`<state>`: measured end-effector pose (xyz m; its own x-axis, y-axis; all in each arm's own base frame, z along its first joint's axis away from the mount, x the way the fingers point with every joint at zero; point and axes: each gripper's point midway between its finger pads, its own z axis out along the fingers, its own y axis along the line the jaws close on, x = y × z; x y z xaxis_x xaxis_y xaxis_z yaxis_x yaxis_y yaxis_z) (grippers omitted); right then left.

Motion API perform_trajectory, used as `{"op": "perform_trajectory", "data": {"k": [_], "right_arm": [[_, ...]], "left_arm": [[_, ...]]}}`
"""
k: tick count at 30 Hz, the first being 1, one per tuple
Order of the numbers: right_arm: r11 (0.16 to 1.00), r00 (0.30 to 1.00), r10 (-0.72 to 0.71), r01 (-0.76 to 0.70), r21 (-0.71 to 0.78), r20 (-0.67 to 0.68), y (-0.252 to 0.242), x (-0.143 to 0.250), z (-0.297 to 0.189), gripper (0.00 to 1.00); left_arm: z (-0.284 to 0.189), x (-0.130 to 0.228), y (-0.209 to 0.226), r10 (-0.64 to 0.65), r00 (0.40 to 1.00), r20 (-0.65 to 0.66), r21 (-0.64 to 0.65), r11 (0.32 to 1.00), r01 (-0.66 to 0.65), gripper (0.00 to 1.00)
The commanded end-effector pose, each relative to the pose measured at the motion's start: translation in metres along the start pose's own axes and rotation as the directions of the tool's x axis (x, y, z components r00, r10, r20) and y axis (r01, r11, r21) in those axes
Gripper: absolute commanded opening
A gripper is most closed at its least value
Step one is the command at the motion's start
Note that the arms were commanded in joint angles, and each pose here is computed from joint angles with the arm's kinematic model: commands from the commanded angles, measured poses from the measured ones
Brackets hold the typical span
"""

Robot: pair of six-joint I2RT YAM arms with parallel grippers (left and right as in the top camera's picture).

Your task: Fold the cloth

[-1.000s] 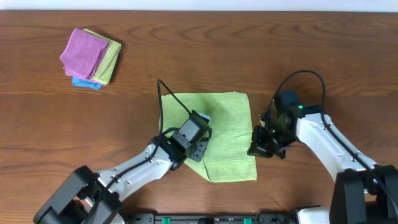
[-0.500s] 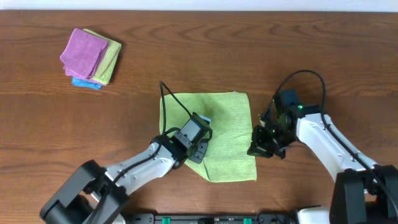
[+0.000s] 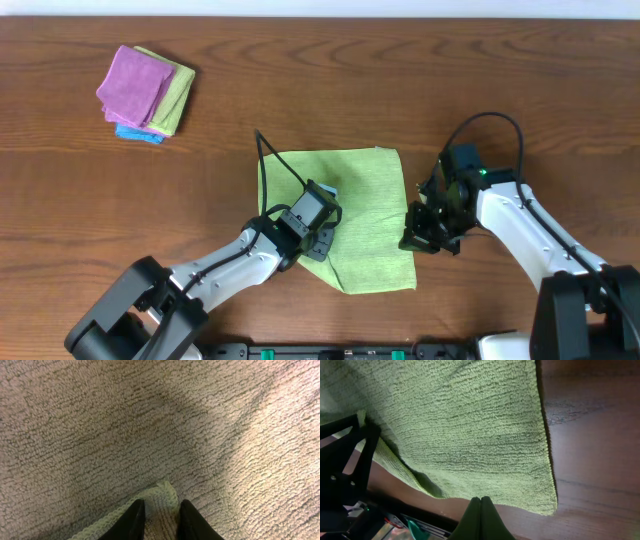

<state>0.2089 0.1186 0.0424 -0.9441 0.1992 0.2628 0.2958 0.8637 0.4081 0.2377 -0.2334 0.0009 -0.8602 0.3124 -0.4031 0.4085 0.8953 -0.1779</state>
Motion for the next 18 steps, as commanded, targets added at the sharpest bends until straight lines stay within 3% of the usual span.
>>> {"op": "perform_trajectory", "data": {"k": [1, 5, 11, 18], "right_arm": [[1.000, 1.000, -0.011, 0.011, 0.004, 0.003, 0.002, -0.002, 0.000, 0.01], [1.000, 1.000, -0.011, 0.011, 0.004, 0.003, 0.002, -0.002, 0.000, 0.02], [1.000, 1.000, -0.011, 0.011, 0.004, 0.003, 0.002, -0.002, 0.000, 0.01], [1.000, 1.000, -0.011, 0.011, 0.005, 0.003, 0.002, -0.002, 0.000, 0.02]], "left_arm": [[-0.004, -0.007, -0.002, -0.016, 1.000, 0.016, 0.006, 1.000, 0.016, 0.24], [-0.011, -0.009, -0.003, -0.016, 1.000, 0.024, 0.009, 1.000, 0.016, 0.24], [-0.022, -0.013, -0.005, -0.016, 0.999, 0.048, 0.019, 1.000, 0.015, 0.06], [-0.033, -0.007, -0.002, -0.031, 0.999, 0.027, 0.006, 1.000, 0.031, 0.06]]}}
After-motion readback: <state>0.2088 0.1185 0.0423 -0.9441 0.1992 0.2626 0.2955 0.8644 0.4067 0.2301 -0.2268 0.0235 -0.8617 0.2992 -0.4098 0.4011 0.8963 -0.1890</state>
